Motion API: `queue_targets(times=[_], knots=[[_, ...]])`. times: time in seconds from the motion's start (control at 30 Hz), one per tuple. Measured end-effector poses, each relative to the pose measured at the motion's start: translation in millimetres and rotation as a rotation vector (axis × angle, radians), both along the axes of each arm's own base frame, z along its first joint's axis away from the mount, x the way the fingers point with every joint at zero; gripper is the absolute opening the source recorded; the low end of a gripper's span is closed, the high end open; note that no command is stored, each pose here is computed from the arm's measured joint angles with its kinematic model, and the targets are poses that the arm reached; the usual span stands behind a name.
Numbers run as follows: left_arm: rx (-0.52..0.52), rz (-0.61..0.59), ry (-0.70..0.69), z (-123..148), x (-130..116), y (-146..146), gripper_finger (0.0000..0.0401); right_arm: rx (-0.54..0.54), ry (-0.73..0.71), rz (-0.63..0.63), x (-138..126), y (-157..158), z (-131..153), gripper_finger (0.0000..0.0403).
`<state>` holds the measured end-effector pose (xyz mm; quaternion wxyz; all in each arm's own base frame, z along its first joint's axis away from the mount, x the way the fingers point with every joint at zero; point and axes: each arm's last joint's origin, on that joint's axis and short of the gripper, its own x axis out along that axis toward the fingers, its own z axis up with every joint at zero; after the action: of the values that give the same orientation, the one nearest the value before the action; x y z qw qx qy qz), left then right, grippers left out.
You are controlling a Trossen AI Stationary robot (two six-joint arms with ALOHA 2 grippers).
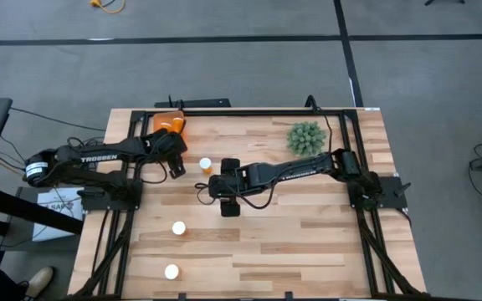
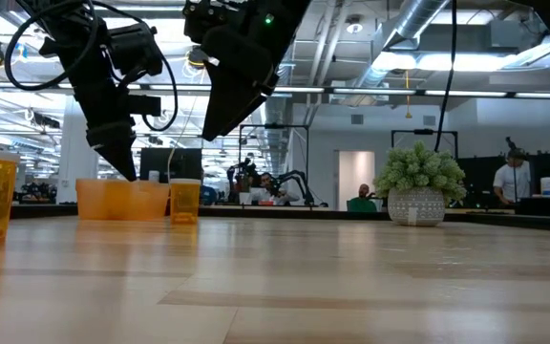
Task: Pick and place pill bottles into a basket
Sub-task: Adjust the orange container
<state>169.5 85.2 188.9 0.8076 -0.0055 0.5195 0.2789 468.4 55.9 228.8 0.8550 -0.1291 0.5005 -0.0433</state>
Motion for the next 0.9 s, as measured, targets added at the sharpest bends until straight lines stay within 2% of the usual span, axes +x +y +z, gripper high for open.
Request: queue_targets(times=[0.2,0.63,0.77,0.9], knots=[[0.001,-0.002,0.001,0.0,0.0,0.0,0.017,0.0,0.0,0.0,0.0,0.0,0.0,0.0372],[-0.026,-0.022,0.004,-1.5,-0.6,-1.2,0.0072,0.0,0.0,0.0,0.0,0.0,0.0,0.0372],[-0.058,-0.035,0.071,-13.2,2.1,1.0,0.0055,0.0,0.0,0.0,0.0,0.0,0.0,0.0372],[-0.068,-0.055,0.158,-25.6,8.7,5.1,0.0059,0.0,0.0,0.0,0.0,0.0,0.0,0.0372]])
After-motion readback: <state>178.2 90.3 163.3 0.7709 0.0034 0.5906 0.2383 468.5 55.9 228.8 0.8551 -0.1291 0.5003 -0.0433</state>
